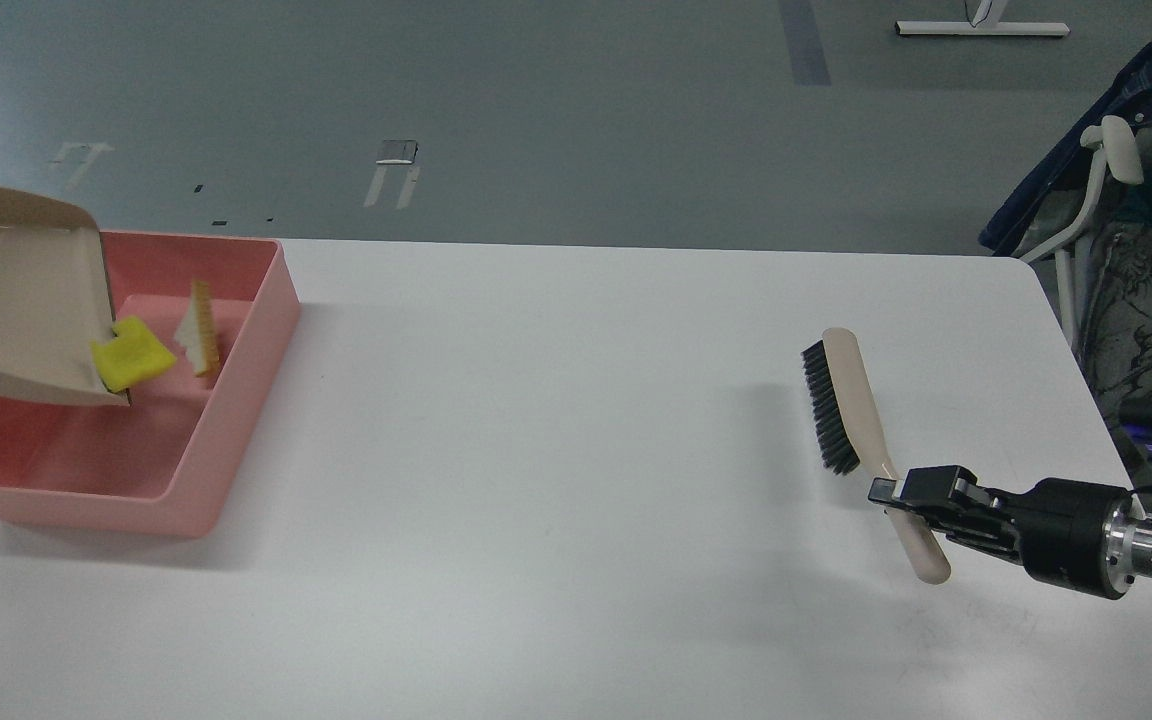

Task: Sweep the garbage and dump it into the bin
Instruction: 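Tilt the dustpan over the pink bin to dump the debris, then bring the empty dustpan back and lower it onto the table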

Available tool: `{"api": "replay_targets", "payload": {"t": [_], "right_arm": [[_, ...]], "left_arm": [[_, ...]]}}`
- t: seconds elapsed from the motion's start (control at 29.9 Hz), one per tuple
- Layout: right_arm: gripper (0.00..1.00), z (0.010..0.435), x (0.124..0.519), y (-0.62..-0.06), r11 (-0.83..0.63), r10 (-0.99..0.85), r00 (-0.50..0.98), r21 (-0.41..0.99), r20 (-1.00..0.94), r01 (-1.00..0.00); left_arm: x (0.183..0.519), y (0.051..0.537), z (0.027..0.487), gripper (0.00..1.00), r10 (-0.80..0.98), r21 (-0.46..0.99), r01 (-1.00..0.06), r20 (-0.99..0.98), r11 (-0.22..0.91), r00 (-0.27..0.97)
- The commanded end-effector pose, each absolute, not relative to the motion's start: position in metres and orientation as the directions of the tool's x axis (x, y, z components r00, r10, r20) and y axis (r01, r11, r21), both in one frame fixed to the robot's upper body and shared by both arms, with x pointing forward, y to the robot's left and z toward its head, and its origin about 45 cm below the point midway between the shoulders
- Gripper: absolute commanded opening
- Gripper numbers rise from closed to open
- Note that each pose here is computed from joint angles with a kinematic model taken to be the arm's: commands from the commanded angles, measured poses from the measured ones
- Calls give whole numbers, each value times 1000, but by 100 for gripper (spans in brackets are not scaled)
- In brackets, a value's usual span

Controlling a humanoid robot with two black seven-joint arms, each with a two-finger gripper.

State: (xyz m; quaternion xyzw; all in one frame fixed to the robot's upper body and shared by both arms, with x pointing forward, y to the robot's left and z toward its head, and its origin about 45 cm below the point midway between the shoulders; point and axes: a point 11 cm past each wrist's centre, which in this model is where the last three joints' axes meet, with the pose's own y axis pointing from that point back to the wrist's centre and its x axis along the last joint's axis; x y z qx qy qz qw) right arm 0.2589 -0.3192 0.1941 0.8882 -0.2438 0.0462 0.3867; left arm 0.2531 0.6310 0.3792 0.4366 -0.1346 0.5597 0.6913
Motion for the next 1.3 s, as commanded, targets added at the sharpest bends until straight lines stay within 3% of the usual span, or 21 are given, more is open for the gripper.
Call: {"api": "replay_targets", "payload": {"t": [0.0, 0.2, 0.33, 0.5, 0.77, 1.04, 1.27], "right_arm": [[0, 194, 258, -319, -583, -397, 877, 665, 269, -468], [0, 194, 258, -319, -582, -397, 878, 666, 269, -467], [0, 194, 258, -319, -581, -396, 877, 665, 271, -468], [0, 194, 258, -319, -581, -396, 878, 666, 270, -467], [0, 195, 258, -323, -573, -396, 876, 671, 276, -471], [0, 189, 255, -333, -537, -353, 881, 703, 315, -466], [0, 181, 252, -344, -501, -330, 882, 730, 336, -466]], "left_arm": [[260, 629, 384, 0, 652, 416, -909, 691, -6, 311], [276, 624, 421, 0, 621, 291, -957, 751, -9, 222], [290, 611, 445, 0, 654, 209, -976, 732, 51, 191], [313, 576, 441, 0, 756, 126, -977, 619, 170, 211], [360, 468, 368, 0, 836, 103, -950, 455, 294, 308], [379, 382, 297, 0, 819, 130, -909, 399, 395, 413], [373, 335, 244, 0, 785, 192, -868, 371, 458, 497]]}}
